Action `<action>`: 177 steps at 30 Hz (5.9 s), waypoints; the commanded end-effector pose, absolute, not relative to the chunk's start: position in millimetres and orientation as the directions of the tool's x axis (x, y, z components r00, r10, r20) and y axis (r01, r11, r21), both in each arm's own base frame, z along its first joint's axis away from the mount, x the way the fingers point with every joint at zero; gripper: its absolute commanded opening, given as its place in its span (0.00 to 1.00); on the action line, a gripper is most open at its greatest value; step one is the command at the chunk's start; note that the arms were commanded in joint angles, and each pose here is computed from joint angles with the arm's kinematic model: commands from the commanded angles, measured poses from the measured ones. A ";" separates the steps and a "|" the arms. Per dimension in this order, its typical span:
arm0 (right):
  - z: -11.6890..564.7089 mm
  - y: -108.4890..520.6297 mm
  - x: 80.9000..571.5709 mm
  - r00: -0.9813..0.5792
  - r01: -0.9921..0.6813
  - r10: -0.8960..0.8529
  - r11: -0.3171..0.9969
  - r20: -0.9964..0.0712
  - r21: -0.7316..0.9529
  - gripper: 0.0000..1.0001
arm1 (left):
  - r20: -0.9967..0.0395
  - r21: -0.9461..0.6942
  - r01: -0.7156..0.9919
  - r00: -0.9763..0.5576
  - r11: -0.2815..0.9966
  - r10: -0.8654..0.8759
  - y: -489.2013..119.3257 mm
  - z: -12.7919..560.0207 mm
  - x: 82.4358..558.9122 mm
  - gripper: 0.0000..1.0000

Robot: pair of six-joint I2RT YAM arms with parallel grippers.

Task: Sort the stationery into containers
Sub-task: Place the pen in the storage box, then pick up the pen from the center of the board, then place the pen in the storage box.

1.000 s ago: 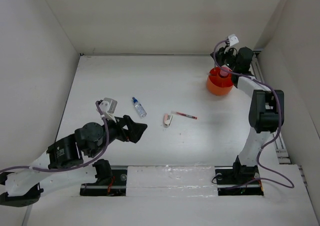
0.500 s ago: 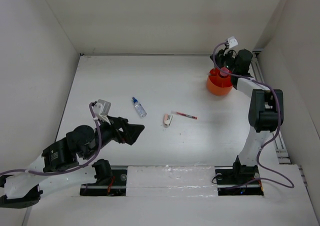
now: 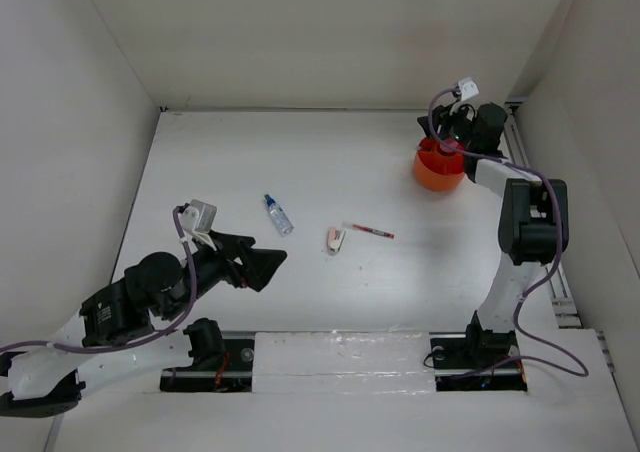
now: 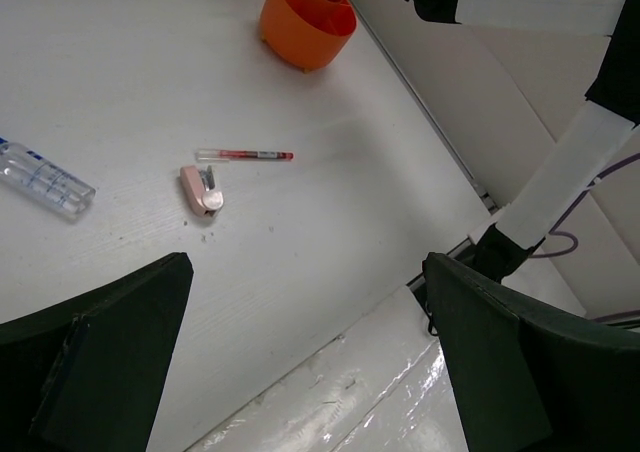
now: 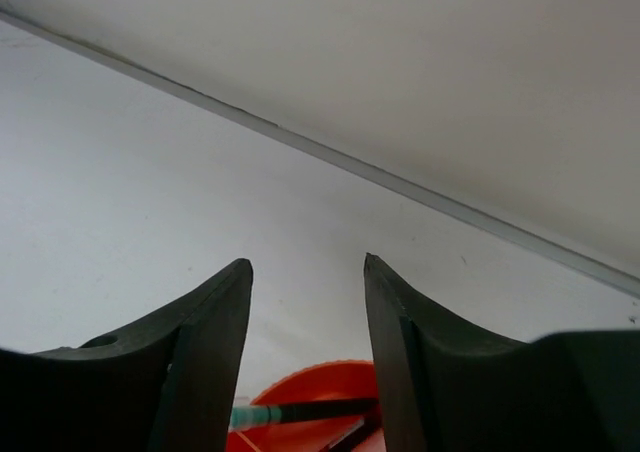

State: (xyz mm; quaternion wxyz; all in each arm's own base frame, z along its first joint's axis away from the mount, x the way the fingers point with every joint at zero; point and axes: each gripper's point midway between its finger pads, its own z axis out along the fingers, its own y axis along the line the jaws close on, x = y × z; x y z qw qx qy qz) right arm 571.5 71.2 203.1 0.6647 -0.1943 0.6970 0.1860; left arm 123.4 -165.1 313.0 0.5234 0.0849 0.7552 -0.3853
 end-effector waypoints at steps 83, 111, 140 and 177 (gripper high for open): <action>440.9 93.0 315.9 0.069 -0.323 0.206 0.930 -0.976 0.173 1.00 | -0.378 -0.229 -0.798 -0.454 0.557 -0.807 -402.2 3.3 304.2 0.55; 451.4 77.5 300.3 0.128 -0.333 0.237 0.925 -0.963 0.183 1.00 | -0.356 0.087 -0.822 -0.553 0.562 -0.754 -353.7 -61.6 269.8 0.00; 429.4 93.9 336.9 0.010 -0.389 0.260 0.890 -0.965 0.236 1.00 | -0.807 -0.219 -0.060 -0.549 0.974 -0.216 -378.8 126.2 317.3 0.00; 365.5 213.3 326.1 -0.248 -0.775 0.313 0.504 -0.917 0.382 0.90 | -0.938 -0.332 0.526 -0.269 0.783 -0.217 -392.6 315.9 246.3 0.00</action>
